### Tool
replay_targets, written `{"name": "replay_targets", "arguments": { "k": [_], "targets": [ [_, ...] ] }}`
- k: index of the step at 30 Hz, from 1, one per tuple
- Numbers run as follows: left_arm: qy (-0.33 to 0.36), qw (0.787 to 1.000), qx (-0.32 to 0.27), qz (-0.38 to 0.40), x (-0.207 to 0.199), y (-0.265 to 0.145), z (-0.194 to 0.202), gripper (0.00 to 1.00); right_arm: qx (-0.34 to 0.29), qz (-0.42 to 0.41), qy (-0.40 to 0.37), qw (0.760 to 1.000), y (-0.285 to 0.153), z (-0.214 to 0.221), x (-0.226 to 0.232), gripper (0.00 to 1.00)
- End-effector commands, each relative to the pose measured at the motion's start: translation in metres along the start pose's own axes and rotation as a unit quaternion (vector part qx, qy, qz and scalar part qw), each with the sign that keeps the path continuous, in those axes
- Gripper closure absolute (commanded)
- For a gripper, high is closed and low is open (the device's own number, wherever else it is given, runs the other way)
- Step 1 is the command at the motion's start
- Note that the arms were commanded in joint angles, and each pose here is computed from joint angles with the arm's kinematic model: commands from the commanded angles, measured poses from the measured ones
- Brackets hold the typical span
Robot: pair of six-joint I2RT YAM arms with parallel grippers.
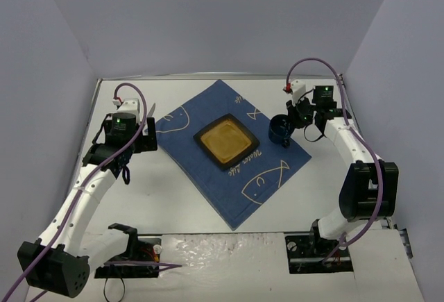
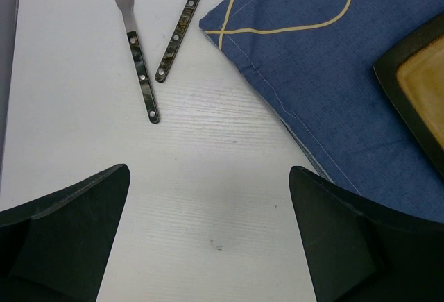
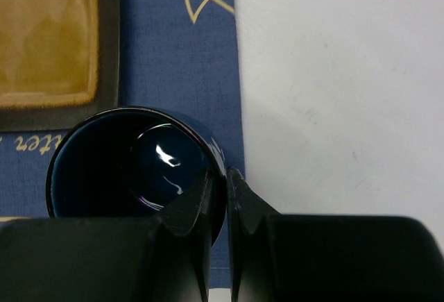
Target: Set the dinner table for one person
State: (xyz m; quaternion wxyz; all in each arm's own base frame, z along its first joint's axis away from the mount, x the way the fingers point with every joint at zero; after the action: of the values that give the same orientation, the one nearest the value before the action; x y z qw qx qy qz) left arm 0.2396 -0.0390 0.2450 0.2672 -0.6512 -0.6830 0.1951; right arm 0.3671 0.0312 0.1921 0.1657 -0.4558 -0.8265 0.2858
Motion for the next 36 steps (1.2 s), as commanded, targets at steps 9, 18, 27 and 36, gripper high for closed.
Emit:
{"name": "replay_targets", "arguments": {
  "k": [9, 18, 27, 36],
  "targets": [
    [-0.002, 0.999, -0.047, -0.003, 0.002, -0.006, -0.018, 0.03, -0.024, -0.015, -0.021, 0.999, 0.004, 0.013, 0.005, 1.0],
    [0.002, 0.999, -0.051, 0.002, 0.002, -0.007, -0.018, 0.03, -0.037, -0.002, -0.006, 0.999, 0.007, 0.021, -0.006, 1.0],
    [0.004, 0.999, -0.054, 0.001, 0.003, -0.008, -0.018, 0.03, -0.039, -0.006, 0.001, 0.999, 0.009, 0.022, -0.018, 1.0],
    [0.006, 0.998, -0.056, 0.002, 0.003, -0.009, -0.017, 0.03, -0.019, 0.002, -0.002, 1.0, 0.018, 0.027, -0.024, 1.0]
  ]
}}
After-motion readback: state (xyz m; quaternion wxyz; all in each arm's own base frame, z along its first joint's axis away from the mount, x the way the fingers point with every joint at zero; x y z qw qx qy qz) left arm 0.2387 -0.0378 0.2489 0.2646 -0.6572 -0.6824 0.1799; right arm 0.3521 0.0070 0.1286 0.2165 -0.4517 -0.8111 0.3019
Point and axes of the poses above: each gripper's point midway between its finger pads, its own y axis out along the fingers, its own x axis along the line the jaws close on, z = x × y, the point moved 7 cm from there along -y, back along the fingers, and after that the axes turned 7 degrees about y, right-handed, at the moved point
